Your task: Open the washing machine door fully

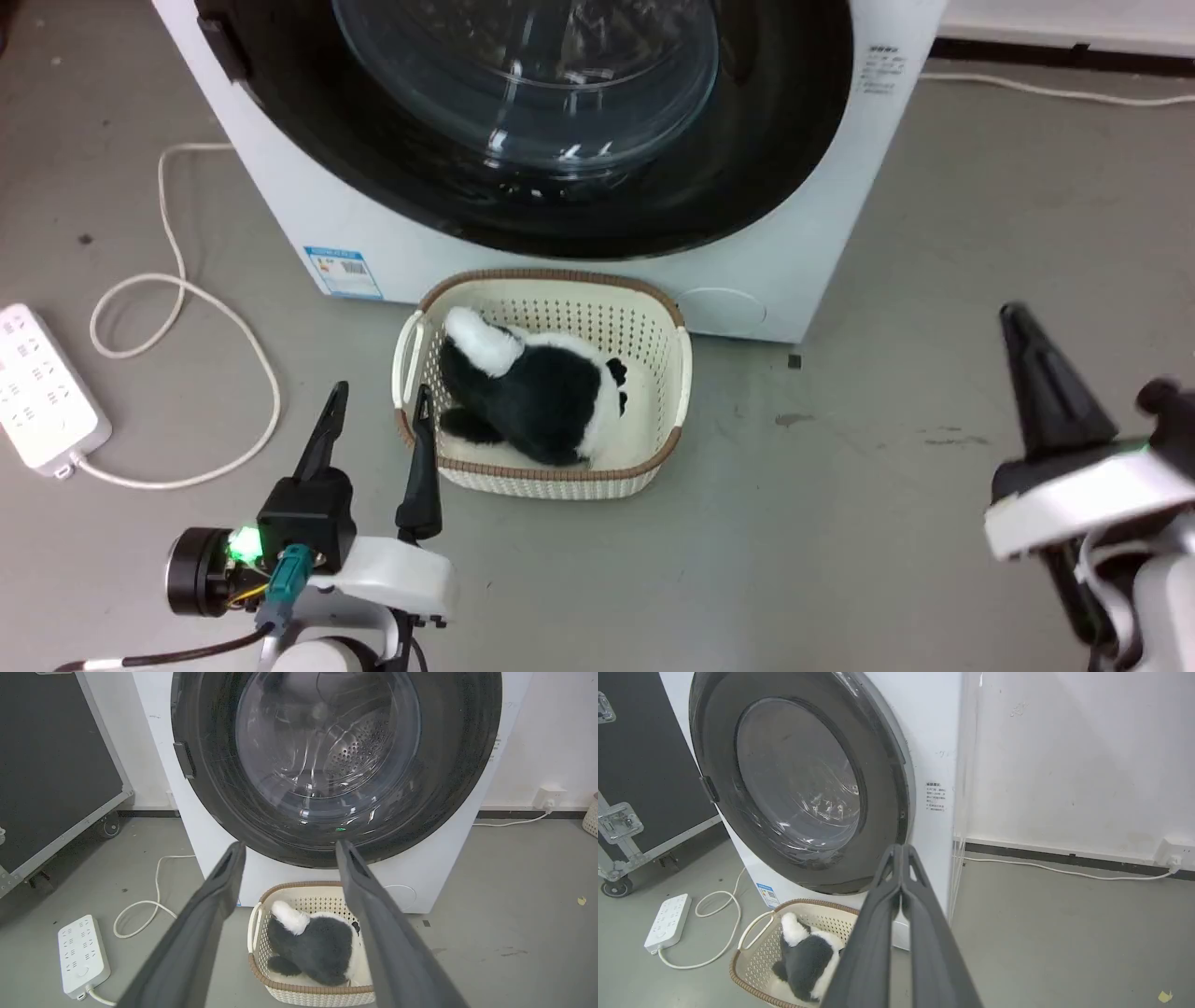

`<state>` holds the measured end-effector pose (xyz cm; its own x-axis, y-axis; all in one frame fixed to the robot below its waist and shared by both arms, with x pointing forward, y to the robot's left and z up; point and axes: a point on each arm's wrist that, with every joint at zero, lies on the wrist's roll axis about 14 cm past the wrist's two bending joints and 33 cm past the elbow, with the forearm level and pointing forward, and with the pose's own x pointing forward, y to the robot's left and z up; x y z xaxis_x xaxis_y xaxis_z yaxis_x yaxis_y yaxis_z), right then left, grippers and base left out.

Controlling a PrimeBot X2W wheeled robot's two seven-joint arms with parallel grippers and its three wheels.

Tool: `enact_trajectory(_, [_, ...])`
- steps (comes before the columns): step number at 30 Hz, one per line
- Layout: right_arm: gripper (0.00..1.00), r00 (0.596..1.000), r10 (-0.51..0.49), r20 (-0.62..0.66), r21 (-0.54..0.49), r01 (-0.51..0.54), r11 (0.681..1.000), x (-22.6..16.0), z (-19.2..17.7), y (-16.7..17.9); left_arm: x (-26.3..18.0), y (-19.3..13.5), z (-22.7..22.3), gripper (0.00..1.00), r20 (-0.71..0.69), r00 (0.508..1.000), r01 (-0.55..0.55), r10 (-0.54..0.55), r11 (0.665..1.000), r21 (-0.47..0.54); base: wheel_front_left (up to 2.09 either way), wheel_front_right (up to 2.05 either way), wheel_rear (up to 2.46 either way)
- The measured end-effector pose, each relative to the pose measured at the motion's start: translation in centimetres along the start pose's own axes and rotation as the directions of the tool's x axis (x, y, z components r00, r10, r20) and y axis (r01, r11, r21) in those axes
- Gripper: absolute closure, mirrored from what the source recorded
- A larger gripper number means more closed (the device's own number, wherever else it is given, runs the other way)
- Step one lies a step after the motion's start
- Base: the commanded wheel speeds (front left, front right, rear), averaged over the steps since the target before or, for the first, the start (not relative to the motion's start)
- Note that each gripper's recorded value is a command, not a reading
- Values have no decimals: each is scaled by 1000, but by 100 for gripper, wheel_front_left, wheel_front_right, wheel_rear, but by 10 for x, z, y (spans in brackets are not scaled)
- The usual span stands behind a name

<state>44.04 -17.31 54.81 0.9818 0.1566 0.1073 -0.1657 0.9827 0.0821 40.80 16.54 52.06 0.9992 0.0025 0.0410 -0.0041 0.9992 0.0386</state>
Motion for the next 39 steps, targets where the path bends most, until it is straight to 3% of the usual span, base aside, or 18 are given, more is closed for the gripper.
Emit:
enact_trajectory(9, [100, 999, -13, -34, 161, 18, 987, 37, -5, -10, 8, 2, -6, 0, -1, 1000, -14, 14, 1000, 4, 0, 0, 0])
enact_trajectory(10, [100, 999, -15, -41, 214, 24, 977, 51, -6, -13, 11, 1, -8, 0, 1, 1000, -13, 13, 1000, 5, 0, 0, 0])
enact_trajectory(19, [100, 989, -11, -144, 372, 64, 926, 88, -27, -20, 16, 8, -12, 0, 5, 999, -41, 40, 999, 13, 0, 0, 0])
enact_trajectory(26, [100, 977, 2, -215, 481, 104, 870, 122, -36, -30, 19, 10, -17, 0, 1, 999, -55, 55, 998, 20, 0, 0, 0])
enact_trajectory(27, [100, 973, 13, -232, 522, 113, 845, 138, -38, -32, 22, 11, -17, 0, 9, 998, -59, 59, 998, 23, 0, 0, 0])
enact_trajectory(39, [100, 942, 102, -319, 697, 160, 698, 191, -52, -30, 27, 21, -17, 0, 30, 995, -100, 98, 994, 42, 0, 0, 0])
